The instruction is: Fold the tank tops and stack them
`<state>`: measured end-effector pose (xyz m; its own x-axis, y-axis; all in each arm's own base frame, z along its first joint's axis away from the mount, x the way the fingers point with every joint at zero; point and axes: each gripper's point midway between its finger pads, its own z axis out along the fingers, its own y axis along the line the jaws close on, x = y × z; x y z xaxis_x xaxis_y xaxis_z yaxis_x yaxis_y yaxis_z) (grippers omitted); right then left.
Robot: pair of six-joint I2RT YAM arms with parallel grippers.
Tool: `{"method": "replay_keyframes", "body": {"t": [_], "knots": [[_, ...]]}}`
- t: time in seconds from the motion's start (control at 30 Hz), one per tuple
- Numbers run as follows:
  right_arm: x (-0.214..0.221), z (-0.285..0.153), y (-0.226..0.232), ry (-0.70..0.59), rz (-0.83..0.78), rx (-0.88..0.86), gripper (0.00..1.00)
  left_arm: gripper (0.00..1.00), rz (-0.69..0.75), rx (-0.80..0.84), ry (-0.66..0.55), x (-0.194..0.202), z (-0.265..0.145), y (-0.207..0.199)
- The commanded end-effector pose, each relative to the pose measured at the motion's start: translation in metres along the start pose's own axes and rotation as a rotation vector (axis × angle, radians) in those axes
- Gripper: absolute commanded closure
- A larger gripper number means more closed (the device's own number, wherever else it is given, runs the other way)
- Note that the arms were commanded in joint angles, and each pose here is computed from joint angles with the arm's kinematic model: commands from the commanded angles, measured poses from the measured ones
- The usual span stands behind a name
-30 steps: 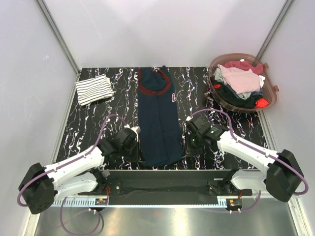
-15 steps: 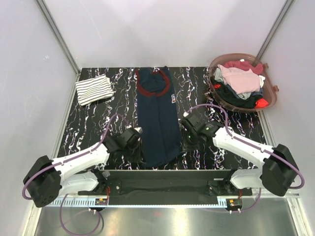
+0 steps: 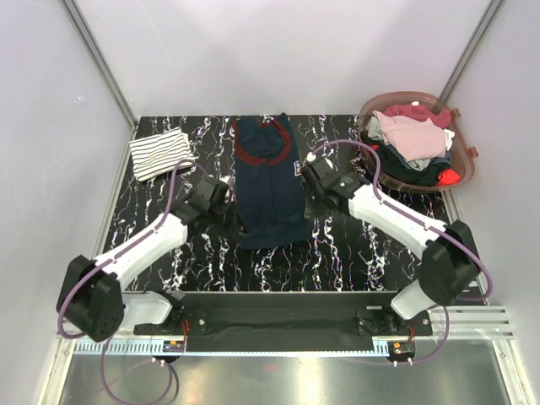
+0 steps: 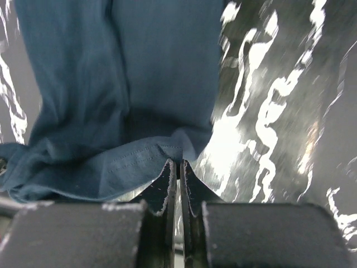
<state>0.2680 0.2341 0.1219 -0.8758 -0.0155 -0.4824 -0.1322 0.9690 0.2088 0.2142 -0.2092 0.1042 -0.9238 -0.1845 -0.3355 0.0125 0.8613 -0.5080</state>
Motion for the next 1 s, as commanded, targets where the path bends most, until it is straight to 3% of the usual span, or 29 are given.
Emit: {"method": "replay_keyframes", "body": {"t": [0.0, 0.43, 0.97], "knots": [[-0.055, 0.005, -0.003, -0.117, -0.008, 0.018, 0.99, 1.00, 0.038, 0.069, -0.059, -0.041, -0.006, -0.022], [-0.144, 0.065, -0.007, -0.183, -0.025, 0.037, 0.97, 1.00, -0.052, 0.020, -0.137, -0.135, 0.035, -0.006], [-0.179, 0.102, -0.009, -0.200, -0.020, 0.060, 0.96, 1.00, -0.119, 0.026, -0.184, -0.194, 0.062, 0.016]]}}
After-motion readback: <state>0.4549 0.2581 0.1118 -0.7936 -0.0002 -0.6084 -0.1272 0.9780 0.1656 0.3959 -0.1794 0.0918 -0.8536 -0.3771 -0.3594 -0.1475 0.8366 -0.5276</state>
